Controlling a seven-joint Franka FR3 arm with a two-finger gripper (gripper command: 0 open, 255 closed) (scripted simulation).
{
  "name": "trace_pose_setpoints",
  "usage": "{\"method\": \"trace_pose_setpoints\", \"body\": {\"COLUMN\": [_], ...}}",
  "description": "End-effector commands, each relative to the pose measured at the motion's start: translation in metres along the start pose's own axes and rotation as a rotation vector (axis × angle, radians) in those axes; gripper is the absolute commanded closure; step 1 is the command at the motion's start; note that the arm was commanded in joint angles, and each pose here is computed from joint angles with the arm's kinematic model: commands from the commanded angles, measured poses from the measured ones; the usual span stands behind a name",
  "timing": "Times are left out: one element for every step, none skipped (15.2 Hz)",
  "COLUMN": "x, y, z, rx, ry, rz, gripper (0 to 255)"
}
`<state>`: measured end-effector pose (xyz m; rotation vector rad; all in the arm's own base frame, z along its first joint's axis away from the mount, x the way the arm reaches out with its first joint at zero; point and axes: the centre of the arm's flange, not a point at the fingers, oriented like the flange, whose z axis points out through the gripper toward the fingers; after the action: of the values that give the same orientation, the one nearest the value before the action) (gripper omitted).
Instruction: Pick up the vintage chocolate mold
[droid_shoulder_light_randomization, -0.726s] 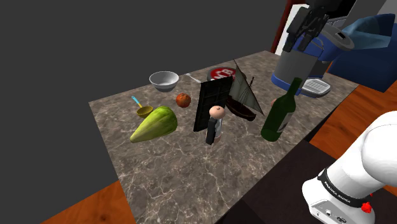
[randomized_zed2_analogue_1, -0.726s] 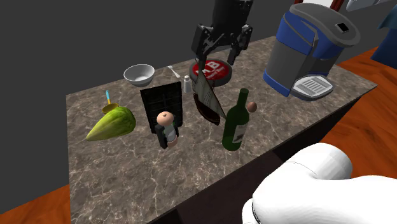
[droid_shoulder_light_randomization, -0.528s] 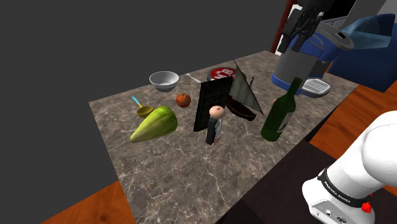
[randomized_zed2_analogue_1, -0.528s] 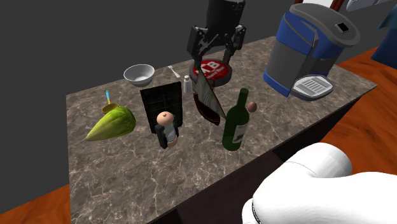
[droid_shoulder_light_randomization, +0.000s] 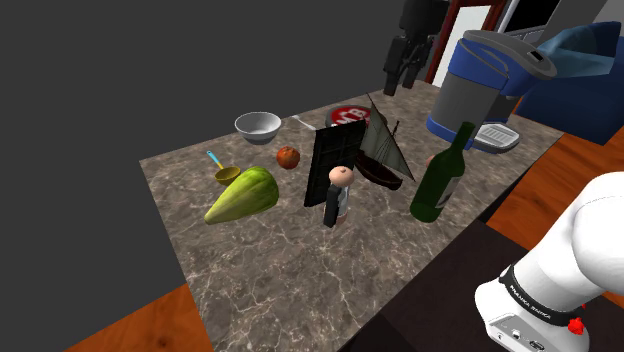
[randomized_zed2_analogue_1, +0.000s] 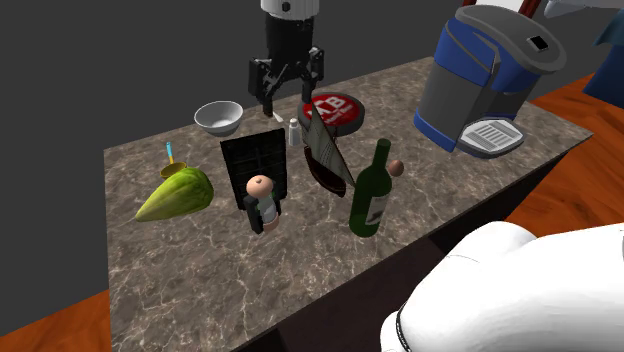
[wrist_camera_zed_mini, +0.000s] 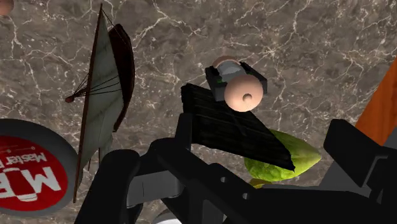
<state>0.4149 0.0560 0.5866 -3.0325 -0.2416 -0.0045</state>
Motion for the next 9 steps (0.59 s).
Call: {"method": "trace_pose_setpoints", "body": {"x": [0.026, 0.038, 0.050, 0.061, 0.072, 0.083, 0.093, 0.103, 0.113], "y": [-0.015, -0.022, -0.029, -0.036, -0.043, -0.051, -0.059, -0.067, -0.075], "z": [0.011, 0.018, 0.024, 0.030, 0.037, 0.044, 0.051, 0.058, 0.065], "rx": [-0.007, -0.011, -0.015, -0.018, -0.022, -0.026, -0.030, -0.034, -0.037], "ry": [-0.023, -0.034, -0.046, -0.057, -0.068, -0.080, -0.091, -0.102, -0.114], "rz": [-0.053, -0.079, -0.104, -0.130, -0.156, -0.181, -0.207, -0.232, -0.258], "gripper": [0, 0, 0, 0, 0, 0, 0, 0, 0]}}
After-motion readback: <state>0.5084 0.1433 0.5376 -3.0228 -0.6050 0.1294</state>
